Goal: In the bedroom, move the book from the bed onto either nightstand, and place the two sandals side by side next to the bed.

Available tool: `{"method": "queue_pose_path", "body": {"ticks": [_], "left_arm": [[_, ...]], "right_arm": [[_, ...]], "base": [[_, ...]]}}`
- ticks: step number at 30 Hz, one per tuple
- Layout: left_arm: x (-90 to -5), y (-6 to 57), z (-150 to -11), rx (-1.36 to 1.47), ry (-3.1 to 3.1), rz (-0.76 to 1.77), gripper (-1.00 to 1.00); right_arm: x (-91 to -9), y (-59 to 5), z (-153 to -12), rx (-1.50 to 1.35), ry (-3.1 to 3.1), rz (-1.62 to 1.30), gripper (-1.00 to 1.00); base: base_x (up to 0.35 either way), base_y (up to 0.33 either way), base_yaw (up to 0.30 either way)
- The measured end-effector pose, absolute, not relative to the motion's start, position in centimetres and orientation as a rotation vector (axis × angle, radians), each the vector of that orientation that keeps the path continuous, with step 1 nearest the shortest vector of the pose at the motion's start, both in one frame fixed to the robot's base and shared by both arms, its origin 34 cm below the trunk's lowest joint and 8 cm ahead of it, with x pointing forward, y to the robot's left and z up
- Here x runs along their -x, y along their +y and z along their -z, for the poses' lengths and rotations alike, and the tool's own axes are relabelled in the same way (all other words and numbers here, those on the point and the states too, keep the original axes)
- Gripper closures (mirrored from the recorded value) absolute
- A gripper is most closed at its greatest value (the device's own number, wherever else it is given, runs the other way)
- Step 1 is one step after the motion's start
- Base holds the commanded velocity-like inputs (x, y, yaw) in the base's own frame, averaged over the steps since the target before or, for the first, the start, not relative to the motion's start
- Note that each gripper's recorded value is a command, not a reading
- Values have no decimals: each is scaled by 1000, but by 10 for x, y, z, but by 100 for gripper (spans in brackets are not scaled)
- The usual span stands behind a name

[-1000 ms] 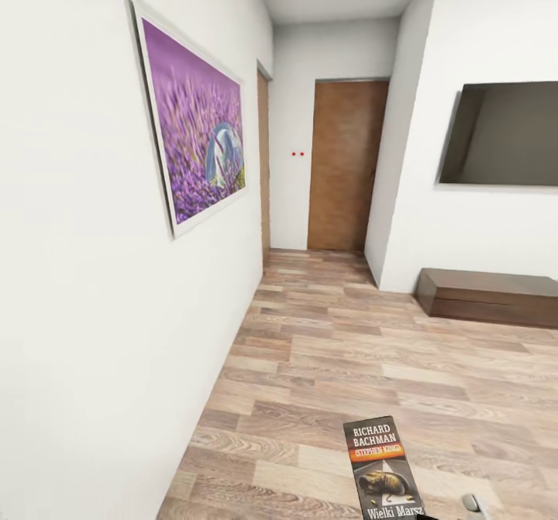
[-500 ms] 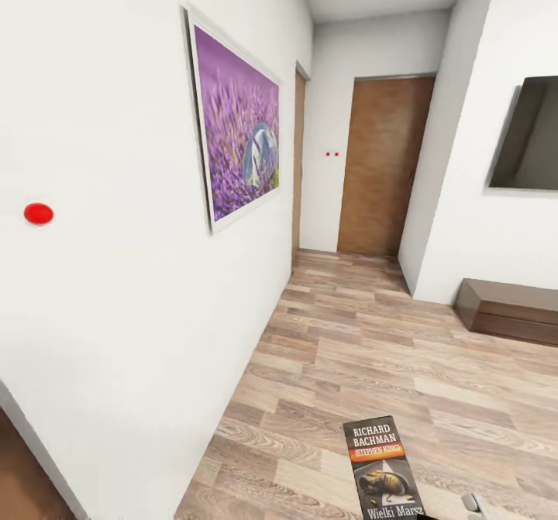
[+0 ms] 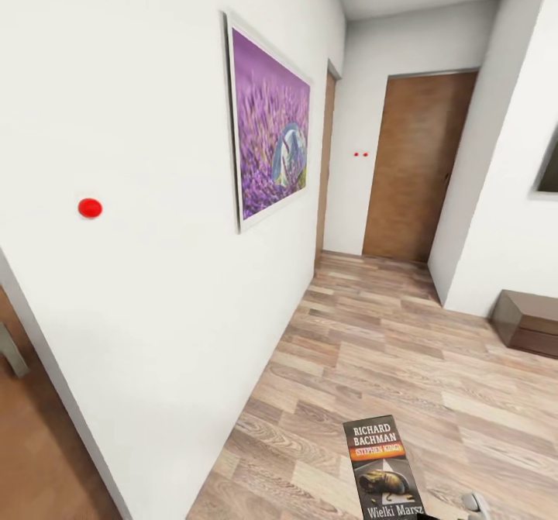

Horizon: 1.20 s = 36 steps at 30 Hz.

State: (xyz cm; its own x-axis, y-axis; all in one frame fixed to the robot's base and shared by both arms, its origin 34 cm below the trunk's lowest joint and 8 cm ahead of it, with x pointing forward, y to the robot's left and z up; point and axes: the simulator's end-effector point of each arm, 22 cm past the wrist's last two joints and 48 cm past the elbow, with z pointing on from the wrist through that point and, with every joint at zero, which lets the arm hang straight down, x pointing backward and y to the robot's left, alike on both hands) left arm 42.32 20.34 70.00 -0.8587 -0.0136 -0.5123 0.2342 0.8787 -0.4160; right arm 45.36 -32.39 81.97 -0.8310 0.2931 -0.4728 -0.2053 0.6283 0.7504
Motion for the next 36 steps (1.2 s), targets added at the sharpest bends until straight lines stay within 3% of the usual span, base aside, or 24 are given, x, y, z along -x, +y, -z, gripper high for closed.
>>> {"method": "queue_pose_path", "body": {"ticks": [36], "left_arm": [[-413, 203, -689, -150, 2564, 656, -100]], "right_arm": [[-447, -324, -808, -89, 2311, -1156, 100]], "base": [[3, 3, -2]]}}
